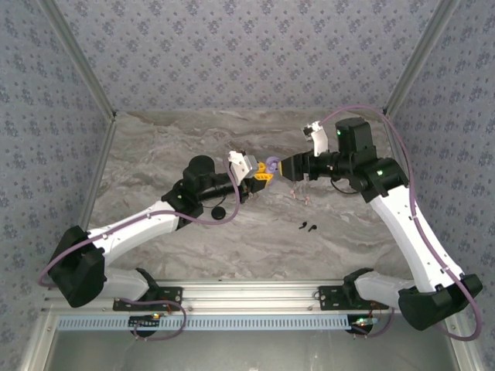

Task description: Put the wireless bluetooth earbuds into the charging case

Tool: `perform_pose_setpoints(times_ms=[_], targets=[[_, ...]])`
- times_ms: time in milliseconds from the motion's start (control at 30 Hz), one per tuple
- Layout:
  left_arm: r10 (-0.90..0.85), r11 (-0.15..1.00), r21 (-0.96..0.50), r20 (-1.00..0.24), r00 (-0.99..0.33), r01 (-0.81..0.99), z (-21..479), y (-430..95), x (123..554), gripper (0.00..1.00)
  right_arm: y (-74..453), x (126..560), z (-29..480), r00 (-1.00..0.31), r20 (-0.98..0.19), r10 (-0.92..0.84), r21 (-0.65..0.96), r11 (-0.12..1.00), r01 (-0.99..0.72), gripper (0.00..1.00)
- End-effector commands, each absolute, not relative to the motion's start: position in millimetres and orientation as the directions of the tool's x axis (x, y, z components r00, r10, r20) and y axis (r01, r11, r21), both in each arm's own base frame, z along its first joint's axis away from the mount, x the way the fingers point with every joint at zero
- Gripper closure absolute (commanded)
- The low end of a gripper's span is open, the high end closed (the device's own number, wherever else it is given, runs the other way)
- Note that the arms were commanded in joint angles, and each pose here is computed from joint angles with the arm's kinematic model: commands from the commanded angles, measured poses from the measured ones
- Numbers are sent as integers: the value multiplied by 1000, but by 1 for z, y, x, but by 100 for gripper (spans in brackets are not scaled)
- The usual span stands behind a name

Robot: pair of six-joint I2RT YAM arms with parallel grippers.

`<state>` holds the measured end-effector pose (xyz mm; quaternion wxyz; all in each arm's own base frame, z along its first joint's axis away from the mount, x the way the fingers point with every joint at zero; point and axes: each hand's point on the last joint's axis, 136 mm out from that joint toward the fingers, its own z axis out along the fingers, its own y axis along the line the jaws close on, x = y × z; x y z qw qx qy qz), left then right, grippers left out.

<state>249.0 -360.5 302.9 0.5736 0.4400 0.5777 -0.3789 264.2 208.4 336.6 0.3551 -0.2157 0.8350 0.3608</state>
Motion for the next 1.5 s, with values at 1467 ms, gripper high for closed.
perform_pose_setpoints(times_ms=[1467], targets=[[-4, 296, 56, -998, 60, 954, 321, -362, 241, 100, 208, 257, 362, -531, -834, -146, 323, 653, -686, 10]])
